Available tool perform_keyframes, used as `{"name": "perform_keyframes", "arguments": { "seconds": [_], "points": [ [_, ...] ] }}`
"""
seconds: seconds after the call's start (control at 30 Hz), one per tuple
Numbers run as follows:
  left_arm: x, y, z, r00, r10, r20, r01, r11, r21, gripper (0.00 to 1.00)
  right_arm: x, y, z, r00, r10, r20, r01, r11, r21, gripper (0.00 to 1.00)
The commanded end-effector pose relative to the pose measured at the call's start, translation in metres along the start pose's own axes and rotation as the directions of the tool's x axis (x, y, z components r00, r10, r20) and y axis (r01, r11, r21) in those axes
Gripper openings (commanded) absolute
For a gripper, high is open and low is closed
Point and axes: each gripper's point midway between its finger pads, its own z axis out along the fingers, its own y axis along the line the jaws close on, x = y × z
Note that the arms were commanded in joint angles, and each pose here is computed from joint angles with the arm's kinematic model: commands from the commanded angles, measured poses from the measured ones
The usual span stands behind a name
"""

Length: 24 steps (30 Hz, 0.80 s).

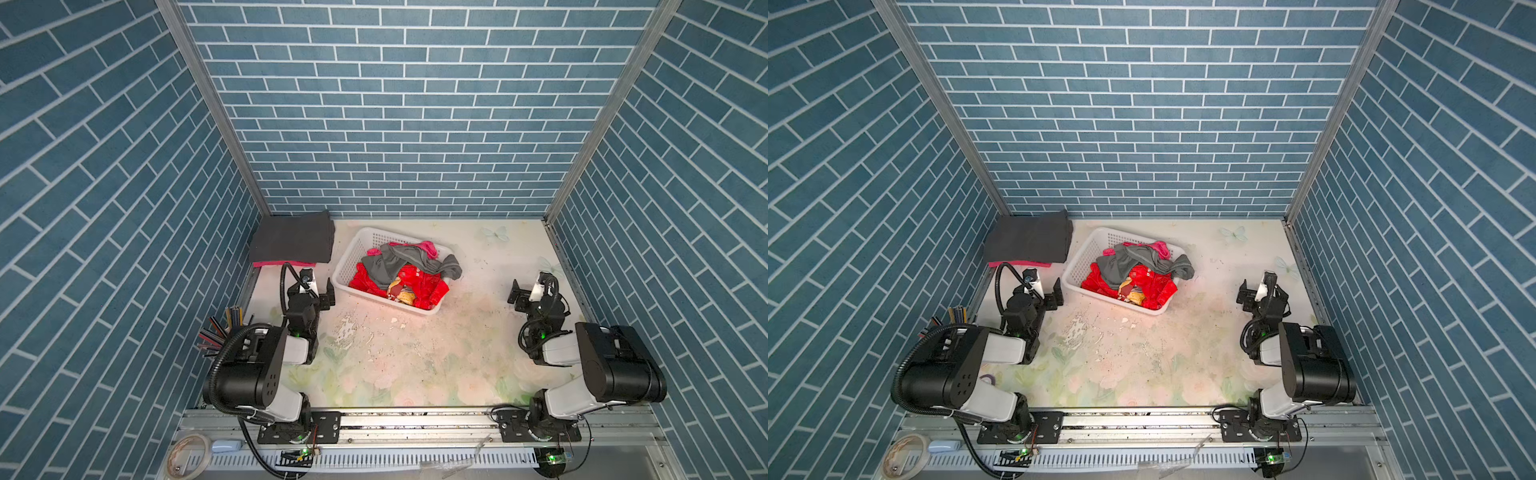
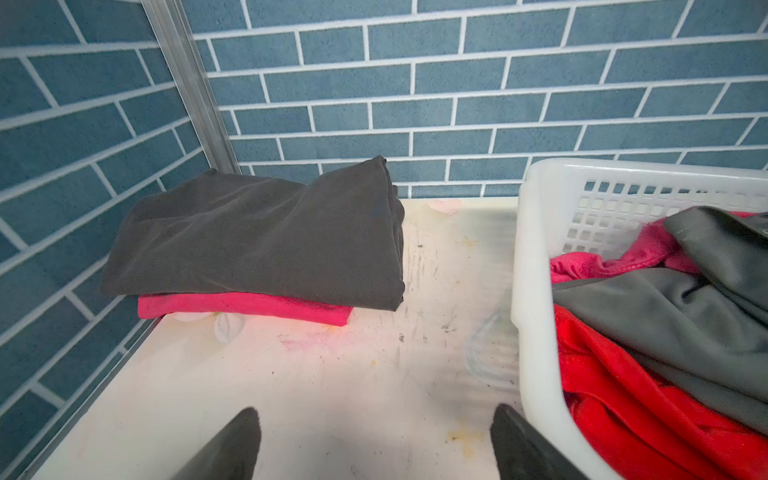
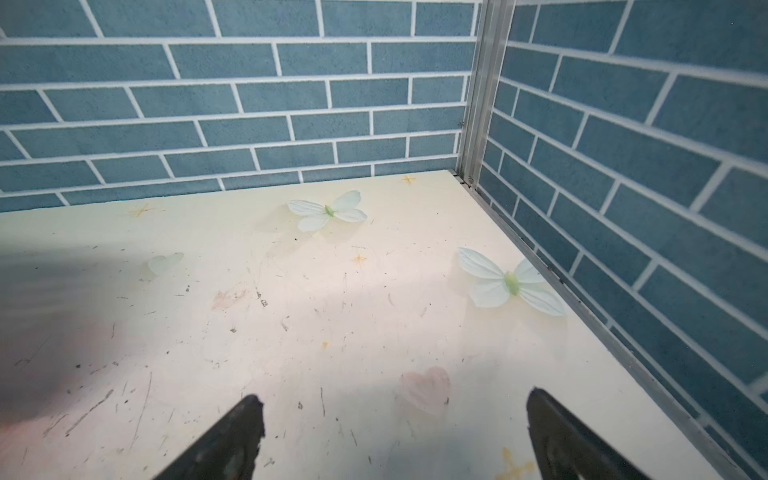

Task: Fold and stack the t-shirts

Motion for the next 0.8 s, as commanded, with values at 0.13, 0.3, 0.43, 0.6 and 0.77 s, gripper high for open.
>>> {"name": "perform_keyframes", "arguments": {
  "seconds": [0.13,0.3,0.43,0.6,0.77],
  "points": [
    [-0.0069,-0.0001,0.0023,1.0,0.009,0.019,-0.009,1.0,0.003,0.88,-0.0076,0.0011,0.0021,1.0,-0.014,0.025,0.014,1.0,-0.005,0.99],
    [-0.007,0.0006,0.0024,1.0,0.007,0.02,-0.007,1.0,0.004,0.88,-0.0073,0.0012,0.0021,1.0,-0.014,0.024,0.014,1.0,-0.005,0.99],
    [-0.0081,0.0004,0.0022,1.0,-0.003,0.025,0.002,1.0,0.027,0.88,-0.0081,0.0013,0.0021,1.0,-0.013,0.027,0.013,1.0,-0.006,0.99],
    [-0.0074,-0.0021,0.002,1.0,-0.002,0.024,0.0,0.999,0.052,0.88,-0.0081,0.0014,0.0024,1.0,-0.012,0.026,0.012,1.0,-0.006,0.99],
    [-0.007,-0.0025,0.0031,1.0,0.001,0.02,-0.002,0.999,0.051,0.88,-0.0071,0.0014,0.0022,1.0,-0.013,0.023,0.013,1.0,-0.006,0.99]
  ]
}}
